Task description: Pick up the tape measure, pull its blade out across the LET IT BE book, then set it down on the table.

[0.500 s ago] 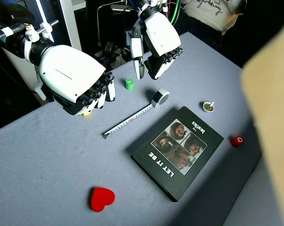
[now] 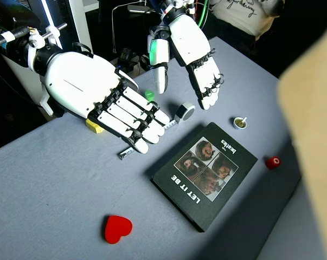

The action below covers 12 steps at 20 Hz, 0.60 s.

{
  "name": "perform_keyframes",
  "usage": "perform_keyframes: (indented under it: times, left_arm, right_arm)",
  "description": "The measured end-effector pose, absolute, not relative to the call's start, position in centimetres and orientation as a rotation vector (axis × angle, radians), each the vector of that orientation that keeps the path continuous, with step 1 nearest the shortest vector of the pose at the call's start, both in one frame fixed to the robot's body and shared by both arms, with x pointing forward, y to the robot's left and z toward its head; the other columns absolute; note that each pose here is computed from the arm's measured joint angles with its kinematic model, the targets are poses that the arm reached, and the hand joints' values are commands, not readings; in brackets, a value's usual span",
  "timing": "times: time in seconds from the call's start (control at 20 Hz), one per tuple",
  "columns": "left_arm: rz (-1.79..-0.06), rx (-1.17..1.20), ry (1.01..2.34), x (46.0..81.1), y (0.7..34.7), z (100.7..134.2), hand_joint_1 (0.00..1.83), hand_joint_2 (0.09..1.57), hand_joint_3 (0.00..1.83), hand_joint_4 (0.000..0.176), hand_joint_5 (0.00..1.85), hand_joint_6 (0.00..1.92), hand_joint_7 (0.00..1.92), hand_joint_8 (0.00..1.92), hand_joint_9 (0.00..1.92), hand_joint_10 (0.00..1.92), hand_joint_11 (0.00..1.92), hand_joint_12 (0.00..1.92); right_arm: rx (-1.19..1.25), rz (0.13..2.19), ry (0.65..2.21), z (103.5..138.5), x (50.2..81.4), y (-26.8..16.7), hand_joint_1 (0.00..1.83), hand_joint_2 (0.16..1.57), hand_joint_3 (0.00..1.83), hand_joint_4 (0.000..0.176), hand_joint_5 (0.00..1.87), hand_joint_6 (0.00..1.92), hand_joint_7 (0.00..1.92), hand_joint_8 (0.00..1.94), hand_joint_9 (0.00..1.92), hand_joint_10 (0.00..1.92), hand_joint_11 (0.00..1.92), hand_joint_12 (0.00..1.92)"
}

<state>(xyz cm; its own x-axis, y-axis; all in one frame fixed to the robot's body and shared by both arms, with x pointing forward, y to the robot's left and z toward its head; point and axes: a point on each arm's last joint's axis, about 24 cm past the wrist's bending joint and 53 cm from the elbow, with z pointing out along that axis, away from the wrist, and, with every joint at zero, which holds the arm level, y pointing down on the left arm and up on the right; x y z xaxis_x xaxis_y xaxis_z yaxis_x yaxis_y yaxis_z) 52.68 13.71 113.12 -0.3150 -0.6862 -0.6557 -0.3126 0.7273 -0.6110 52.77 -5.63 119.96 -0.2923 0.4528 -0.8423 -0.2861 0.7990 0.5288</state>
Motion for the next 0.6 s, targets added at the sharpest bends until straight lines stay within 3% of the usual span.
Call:
perform_keyframes:
  times: [0.3, 0.4, 0.45, 0.5, 0.55, 0.6]
  left_arm:
    - [-0.414, -0.815, 1.84, 53.0, 15.3, 114.5, 0.45, 1.07, 0.0, 0.0, 0.26, 0.01, 0.24, 0.01, 0.22, 0.01, 0.0, 0.69]
    - [-0.42, -0.853, 1.811, 52.8, 15.7, 115.0, 0.45, 1.07, 0.0, 0.0, 0.26, 0.01, 0.24, 0.01, 0.22, 0.01, 0.0, 0.69]
    - [-0.437, -0.911, 1.758, 52.6, 16.1, 115.6, 0.77, 0.99, 0.0, 0.0, 0.29, 0.02, 0.26, 0.01, 0.23, 0.01, 0.0, 0.68]
    - [-0.435, -0.922, 1.744, 52.4, 16.2, 115.7, 0.77, 0.99, 0.0, 0.0, 0.29, 0.02, 0.26, 0.01, 0.23, 0.01, 0.0, 0.68]
    - [-0.434, -0.953, 1.722, 52.2, 16.7, 115.9, 1.11, 0.94, 0.0, 0.0, 0.3, 0.01, 0.25, 0.0, 0.23, 0.0, 0.0, 0.7]
    - [-0.432, -0.967, 1.715, 52.1, 16.9, 115.8, 1.11, 0.96, 0.0, 0.0, 0.29, 0.0, 0.24, 0.0, 0.23, 0.0, 0.0, 0.7]
  right_arm:
    - [0.116, 0.723, 1.728, 119.8, 52.6, -5.6, 0.09, 1.2, 0.01, 0.016, 0.06, 0.0, 0.07, 0.0, 0.04, 0.0, 0.0, 0.47]
    - [0.101, 0.723, 1.724, 119.8, 52.5, -5.5, 0.09, 1.2, 0.01, 0.016, 0.06, 0.0, 0.07, 0.0, 0.04, 0.0, 0.0, 0.47]
    - [0.099, 0.728, 1.724, 119.8, 52.4, -5.5, 0.09, 1.2, 0.0, 0.017, 0.06, 0.0, 0.07, 0.0, 0.04, 0.0, 0.0, 0.5]
    - [0.097, 0.73, 1.723, 119.8, 52.4, -5.4, 0.09, 1.2, 0.0, 0.017, 0.06, 0.0, 0.07, 0.0, 0.04, 0.0, 0.0, 0.5]
    - [0.085, 0.729, 1.719, 119.9, 52.3, -5.3, 0.1, 1.2, 0.0, 0.017, 0.06, 0.0, 0.08, 0.0, 0.07, 0.01, 0.0, 0.67]
    - [0.086, 0.73, 1.721, 119.8, 52.3, -5.4, 0.1, 1.2, 0.0, 0.017, 0.06, 0.0, 0.08, 0.0, 0.07, 0.01, 0.0, 0.67]
